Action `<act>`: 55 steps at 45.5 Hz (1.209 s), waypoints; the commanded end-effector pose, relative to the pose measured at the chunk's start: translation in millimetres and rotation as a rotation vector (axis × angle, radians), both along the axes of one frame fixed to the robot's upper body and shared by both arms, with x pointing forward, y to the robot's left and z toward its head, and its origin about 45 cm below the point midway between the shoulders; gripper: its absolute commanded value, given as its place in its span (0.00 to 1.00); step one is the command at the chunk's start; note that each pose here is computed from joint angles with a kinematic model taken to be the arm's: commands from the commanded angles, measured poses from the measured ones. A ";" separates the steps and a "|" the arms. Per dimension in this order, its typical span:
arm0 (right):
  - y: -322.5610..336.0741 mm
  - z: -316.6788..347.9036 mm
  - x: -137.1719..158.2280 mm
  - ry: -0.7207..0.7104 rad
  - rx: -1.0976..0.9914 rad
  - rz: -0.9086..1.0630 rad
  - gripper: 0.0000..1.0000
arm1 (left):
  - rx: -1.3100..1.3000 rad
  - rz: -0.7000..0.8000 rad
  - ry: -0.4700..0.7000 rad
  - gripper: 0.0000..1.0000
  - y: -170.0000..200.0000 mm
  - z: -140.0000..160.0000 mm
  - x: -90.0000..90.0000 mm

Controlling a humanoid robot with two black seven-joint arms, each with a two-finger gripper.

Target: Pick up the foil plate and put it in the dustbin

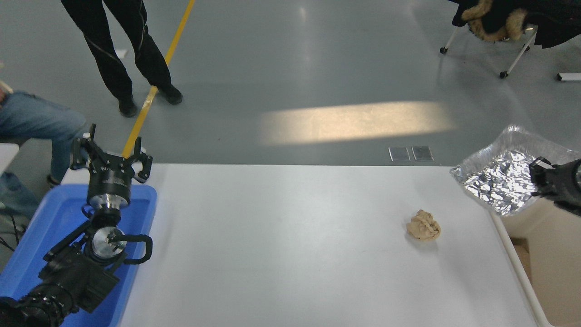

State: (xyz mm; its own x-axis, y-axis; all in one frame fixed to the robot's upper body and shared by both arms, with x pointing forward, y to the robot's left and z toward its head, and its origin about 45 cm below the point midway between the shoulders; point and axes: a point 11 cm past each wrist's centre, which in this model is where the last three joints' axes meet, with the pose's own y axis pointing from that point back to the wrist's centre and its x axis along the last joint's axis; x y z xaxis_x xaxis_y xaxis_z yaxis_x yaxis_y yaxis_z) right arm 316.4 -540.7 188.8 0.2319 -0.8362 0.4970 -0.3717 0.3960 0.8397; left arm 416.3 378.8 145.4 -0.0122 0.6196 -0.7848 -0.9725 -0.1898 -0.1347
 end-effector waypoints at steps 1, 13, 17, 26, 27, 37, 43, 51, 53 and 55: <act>-82.1 -58.6 -73.5 -0.046 -0.100 -0.256 0.00 | 0.001 0.001 0.000 0.99 0.5 0.0 0.0; -95.3 -96.7 -101.2 -0.074 -0.150 -0.309 0.00 | -0.001 0.001 -0.001 0.99 0.3 0.5 0.1; -95.9 -103.5 -107.5 -0.071 -0.161 -0.312 0.00 | -0.001 0.001 -0.001 0.99 0.3 0.5 0.1; -82.9 -119.6 -108.4 -0.052 -0.150 -0.294 0.60 | -0.001 0.001 -0.001 0.99 0.3 0.5 0.1; -83.4 -119.1 -108.2 -0.053 -0.153 -0.293 0.83 | -0.001 0.001 -0.001 0.99 0.3 0.5 0.1; -79.0 -120.0 -103.9 -0.057 -0.128 -0.298 1.00 | -0.001 0.001 -0.001 0.99 0.3 0.5 0.1; -70.0 -119.6 -94.4 -0.063 -0.086 -0.292 1.00 | -0.001 0.001 -0.001 0.99 0.3 0.5 0.1; -75.6 -78.6 -84.6 -0.076 -0.019 -0.304 1.00 | 0.002 0.000 0.000 0.99 0.4 0.1 0.0; -67.3 -69.0 -74.1 -0.077 0.001 -0.271 1.00 | 0.003 -0.002 -0.002 0.99 -0.3 1.0 0.7; -58.2 -59.6 -64.1 -0.075 0.018 -0.224 1.00 | 0.003 -0.002 -0.002 0.99 -0.3 1.0 0.7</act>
